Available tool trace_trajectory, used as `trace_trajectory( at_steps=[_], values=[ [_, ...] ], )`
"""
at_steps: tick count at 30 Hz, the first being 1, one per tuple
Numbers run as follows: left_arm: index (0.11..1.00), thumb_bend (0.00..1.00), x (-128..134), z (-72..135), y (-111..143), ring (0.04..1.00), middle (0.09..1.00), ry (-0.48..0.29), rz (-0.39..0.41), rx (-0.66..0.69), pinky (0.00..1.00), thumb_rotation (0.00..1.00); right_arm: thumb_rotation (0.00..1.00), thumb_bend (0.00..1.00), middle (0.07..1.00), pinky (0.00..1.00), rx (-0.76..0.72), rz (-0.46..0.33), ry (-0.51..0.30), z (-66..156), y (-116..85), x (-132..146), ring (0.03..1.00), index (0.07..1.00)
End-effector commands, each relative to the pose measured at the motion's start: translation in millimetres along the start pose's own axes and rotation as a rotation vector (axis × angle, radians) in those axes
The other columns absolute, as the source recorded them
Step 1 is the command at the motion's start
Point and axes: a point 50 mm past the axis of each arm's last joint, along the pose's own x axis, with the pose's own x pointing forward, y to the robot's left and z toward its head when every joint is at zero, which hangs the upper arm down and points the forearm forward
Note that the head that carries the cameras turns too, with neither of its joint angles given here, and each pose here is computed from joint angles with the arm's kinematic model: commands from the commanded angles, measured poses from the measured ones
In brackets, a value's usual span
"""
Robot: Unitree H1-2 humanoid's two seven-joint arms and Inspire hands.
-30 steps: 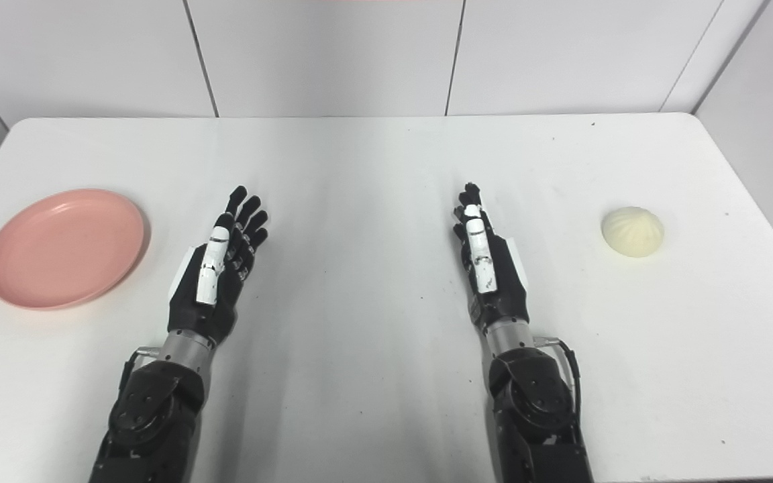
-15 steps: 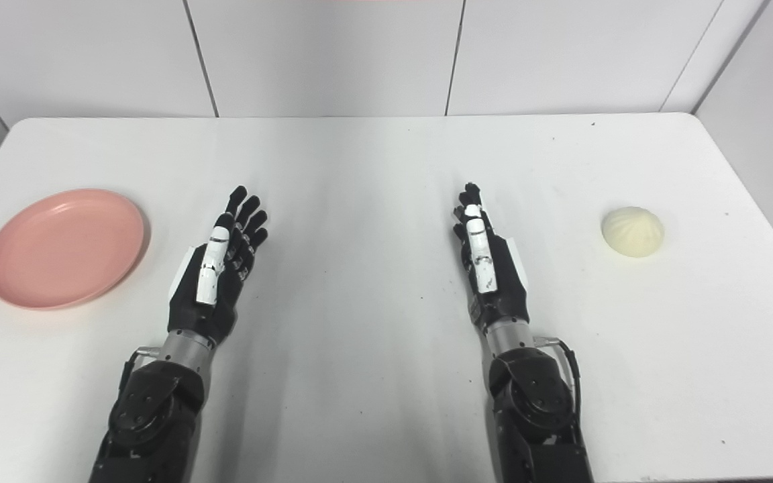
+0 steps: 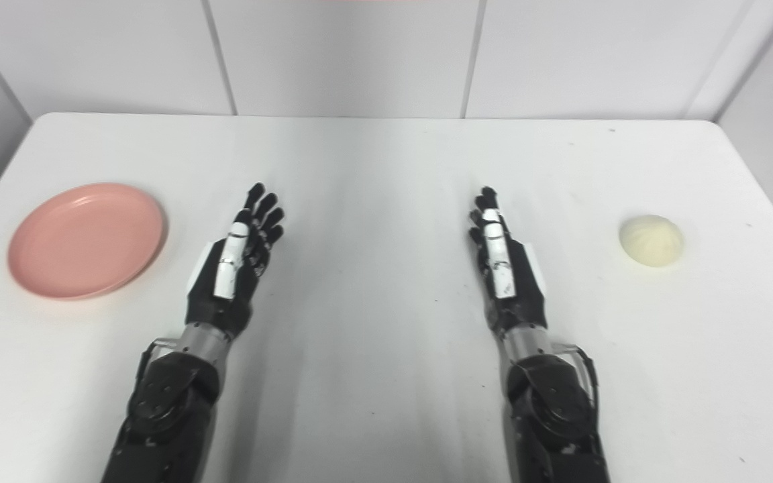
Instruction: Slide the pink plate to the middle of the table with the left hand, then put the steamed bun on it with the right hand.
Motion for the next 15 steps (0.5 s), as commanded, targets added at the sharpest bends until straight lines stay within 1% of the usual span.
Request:
trace_trajectory(
  at_steps=[1, 6, 15],
  values=[
    [1.000, 0.39, -14.7, -31.6, -3.3, 0.993, 1.000, 0.118, 0.019, -0.022, 1.00, 1.00, 1.00, 0.21, 1.000, 1.00, 0.009, -0.005, 0.024, -3.7, -1.3, -1.9, 1.000, 1.000],
    [1.000, 0.40, -13.1, -33.5, -6.4, 1.000, 1.000, 0.119, 0.015, -0.019, 1.00, 1.00, 1.00, 0.19, 1.000, 1.00, 0.021, -0.016, 0.026, -3.3, -2.8, -1.2, 1.000, 1.000],
    [1.000, 0.40, -11.0, -34.8, -8.0, 0.998, 1.000, 0.122, 0.020, -0.013, 1.00, 1.00, 1.00, 0.17, 1.000, 1.00, 0.022, -0.004, 0.031, -1.7, -2.5, -1.5, 1.000, 1.000]
  ],
)
